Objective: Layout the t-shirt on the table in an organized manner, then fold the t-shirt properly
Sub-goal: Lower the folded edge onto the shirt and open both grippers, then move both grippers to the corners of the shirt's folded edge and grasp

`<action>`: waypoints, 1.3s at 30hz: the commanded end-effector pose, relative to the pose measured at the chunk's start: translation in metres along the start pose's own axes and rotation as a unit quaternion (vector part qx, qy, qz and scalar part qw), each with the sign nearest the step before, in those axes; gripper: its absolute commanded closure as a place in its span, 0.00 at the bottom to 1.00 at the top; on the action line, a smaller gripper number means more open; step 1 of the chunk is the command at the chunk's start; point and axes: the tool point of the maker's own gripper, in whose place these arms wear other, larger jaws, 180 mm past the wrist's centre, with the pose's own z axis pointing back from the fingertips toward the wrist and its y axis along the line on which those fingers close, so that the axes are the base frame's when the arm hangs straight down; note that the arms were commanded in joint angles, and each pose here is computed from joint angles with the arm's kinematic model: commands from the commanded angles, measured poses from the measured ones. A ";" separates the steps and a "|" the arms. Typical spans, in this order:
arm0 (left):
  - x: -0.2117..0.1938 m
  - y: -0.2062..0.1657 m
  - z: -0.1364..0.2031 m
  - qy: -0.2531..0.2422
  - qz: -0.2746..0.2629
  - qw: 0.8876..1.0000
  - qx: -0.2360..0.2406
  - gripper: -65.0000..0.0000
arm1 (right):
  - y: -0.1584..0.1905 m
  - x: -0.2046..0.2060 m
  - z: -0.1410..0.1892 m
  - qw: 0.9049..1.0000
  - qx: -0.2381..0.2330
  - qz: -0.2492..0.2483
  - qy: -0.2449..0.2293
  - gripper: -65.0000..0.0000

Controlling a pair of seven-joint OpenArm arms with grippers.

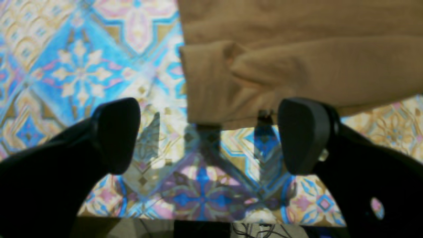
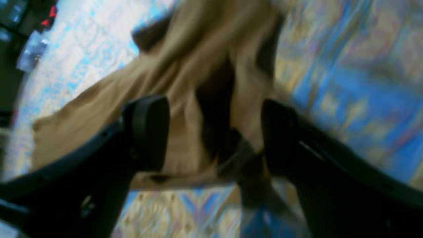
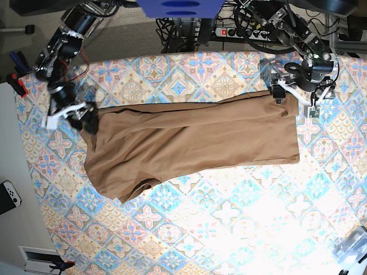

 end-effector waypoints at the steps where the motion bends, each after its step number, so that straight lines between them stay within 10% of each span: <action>1: 0.010 0.001 0.003 -0.020 -0.003 1.000 0.003 0.00 | 0.003 0.018 0.002 0.999 0.012 0.002 -0.030 0.36; 18: 0.003 0.001 0.004 -0.012 -0.002 1.000 0.001 0.00 | -0.047 0.034 0.034 0.996 -0.059 -0.010 -0.060 0.36; 39: 0.005 0.004 0.010 -0.018 -0.008 1.000 0.009 0.00 | -0.007 0.008 0.002 1.000 0.001 0.014 -0.001 0.36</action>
